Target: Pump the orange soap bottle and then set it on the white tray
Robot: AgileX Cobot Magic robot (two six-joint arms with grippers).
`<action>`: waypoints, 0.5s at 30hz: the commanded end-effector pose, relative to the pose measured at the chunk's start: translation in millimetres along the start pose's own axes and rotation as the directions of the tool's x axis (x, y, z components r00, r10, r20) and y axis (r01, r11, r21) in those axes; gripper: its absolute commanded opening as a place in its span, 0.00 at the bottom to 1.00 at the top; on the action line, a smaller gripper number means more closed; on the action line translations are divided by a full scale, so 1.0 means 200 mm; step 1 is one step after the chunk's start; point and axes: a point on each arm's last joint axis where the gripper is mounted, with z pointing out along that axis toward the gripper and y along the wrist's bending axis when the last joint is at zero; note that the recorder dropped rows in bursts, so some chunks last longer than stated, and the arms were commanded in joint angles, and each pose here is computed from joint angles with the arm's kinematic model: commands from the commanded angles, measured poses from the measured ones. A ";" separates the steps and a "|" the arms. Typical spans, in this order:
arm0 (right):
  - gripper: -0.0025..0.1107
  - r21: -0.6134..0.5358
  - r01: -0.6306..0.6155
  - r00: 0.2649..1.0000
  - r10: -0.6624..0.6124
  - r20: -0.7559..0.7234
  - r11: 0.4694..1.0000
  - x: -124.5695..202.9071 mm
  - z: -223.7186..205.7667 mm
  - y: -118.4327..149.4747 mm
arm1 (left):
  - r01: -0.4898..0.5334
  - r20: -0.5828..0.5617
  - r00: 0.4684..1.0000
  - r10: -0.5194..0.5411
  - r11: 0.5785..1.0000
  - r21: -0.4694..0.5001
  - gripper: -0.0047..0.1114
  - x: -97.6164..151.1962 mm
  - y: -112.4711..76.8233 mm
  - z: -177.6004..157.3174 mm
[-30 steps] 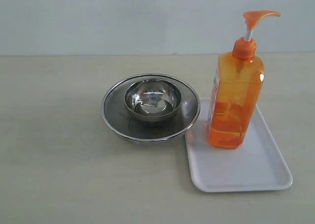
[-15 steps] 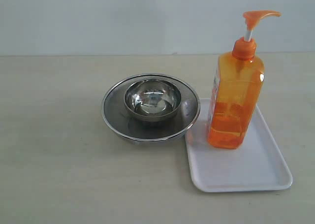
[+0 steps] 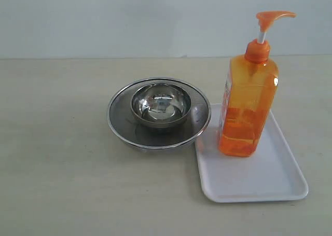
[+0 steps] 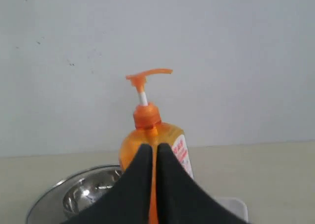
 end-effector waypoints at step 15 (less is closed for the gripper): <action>0.02 0.091 0.196 0.941 -0.161 -0.297 0.976 0.15 -0.02 -0.05 | 0.006 0.001 1.000 -0.006 1.000 0.002 0.08 0.00 0.00 0.00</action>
